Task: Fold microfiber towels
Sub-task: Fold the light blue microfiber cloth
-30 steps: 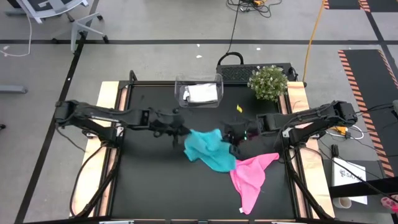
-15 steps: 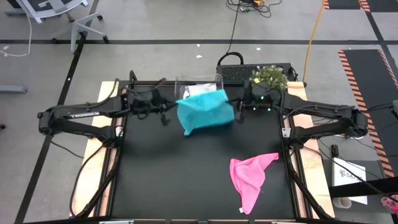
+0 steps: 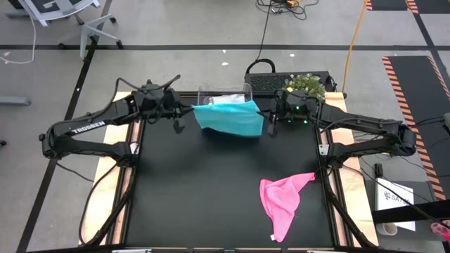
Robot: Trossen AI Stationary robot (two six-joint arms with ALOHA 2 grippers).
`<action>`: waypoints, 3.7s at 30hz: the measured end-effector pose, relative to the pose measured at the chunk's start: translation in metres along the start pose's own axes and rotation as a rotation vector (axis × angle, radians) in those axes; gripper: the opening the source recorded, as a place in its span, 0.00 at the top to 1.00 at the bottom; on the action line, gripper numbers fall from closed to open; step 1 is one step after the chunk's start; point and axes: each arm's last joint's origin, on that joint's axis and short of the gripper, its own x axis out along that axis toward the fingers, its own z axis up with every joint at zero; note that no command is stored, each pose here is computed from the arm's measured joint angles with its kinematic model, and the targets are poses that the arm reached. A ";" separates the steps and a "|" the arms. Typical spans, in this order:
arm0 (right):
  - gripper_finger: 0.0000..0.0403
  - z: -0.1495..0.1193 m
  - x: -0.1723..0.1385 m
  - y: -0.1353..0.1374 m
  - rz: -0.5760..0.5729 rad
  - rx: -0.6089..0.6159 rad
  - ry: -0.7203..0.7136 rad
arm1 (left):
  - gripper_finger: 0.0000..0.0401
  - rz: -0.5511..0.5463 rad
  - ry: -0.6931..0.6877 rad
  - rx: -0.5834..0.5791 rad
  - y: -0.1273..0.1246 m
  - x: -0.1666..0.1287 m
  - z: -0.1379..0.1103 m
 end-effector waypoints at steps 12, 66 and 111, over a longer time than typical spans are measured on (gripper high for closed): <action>1.00 0.003 0.010 -0.007 -0.034 -0.073 -0.043 | 1.00 0.044 0.045 0.034 0.009 -0.001 -0.004; 1.00 -0.118 0.029 0.124 0.279 0.281 0.248 | 0.99 -0.126 0.510 -0.227 -0.118 0.064 -0.110; 0.75 -0.163 0.056 0.075 0.027 0.155 0.262 | 0.76 0.073 0.430 -0.133 -0.055 0.134 -0.116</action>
